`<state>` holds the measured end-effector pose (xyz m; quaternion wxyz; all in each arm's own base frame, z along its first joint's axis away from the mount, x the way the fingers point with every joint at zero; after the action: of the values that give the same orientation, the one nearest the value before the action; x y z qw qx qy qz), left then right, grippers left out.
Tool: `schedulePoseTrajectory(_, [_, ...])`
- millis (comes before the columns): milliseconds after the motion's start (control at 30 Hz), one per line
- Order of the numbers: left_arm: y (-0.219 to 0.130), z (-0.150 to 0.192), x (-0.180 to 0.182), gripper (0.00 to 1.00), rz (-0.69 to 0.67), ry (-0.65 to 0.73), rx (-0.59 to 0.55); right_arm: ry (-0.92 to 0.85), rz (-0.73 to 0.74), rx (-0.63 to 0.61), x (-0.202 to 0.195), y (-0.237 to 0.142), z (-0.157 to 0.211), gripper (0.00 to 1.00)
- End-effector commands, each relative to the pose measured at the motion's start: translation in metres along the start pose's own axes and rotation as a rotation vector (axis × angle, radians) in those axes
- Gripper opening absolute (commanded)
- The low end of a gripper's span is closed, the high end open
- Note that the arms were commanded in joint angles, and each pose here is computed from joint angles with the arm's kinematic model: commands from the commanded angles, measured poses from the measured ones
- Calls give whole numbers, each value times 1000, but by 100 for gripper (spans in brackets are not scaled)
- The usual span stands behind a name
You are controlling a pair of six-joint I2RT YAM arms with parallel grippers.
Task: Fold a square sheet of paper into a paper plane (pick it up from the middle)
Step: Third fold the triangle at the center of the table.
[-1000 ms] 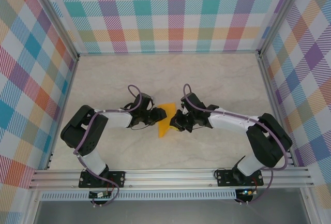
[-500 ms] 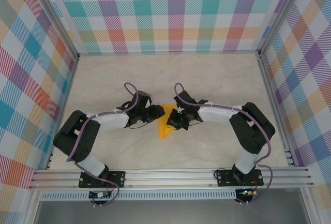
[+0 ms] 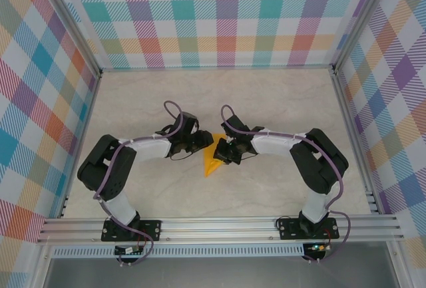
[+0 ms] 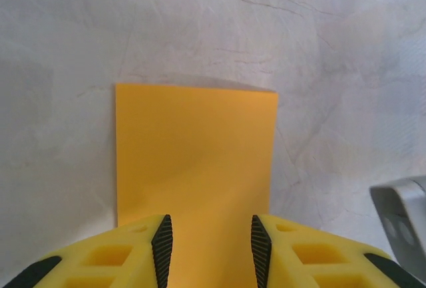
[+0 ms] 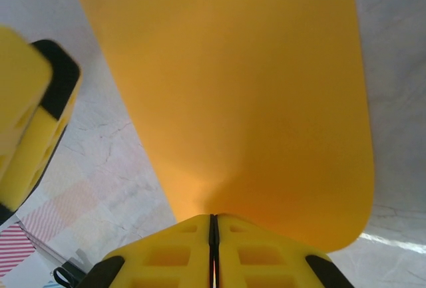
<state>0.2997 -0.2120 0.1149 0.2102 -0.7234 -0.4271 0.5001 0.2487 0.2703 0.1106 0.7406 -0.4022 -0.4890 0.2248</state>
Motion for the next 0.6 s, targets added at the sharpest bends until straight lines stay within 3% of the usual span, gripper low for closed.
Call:
schedulePoseTrajectory(0, [8,-5,4,38,-39,20,10,-35,-16,-20,1,5,-3,10])
schedulePoseTrajectory(567, [17,0,8,35,-39,11,54,-90,-16,-3,0,14,-5,10])
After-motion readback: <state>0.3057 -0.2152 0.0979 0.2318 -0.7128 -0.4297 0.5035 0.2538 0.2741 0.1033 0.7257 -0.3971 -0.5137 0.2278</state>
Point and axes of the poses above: each hand's point on the last joint's axis, 136 mm out from that joint toward the fingers, its own y axis out along the fingers, its own x axis along the line the jaws close on, z = x × y, the point moved 9 cm from there along -y, back along the fingers, and after that the axes turned 13 degrees about y, right-handed, at the moved point
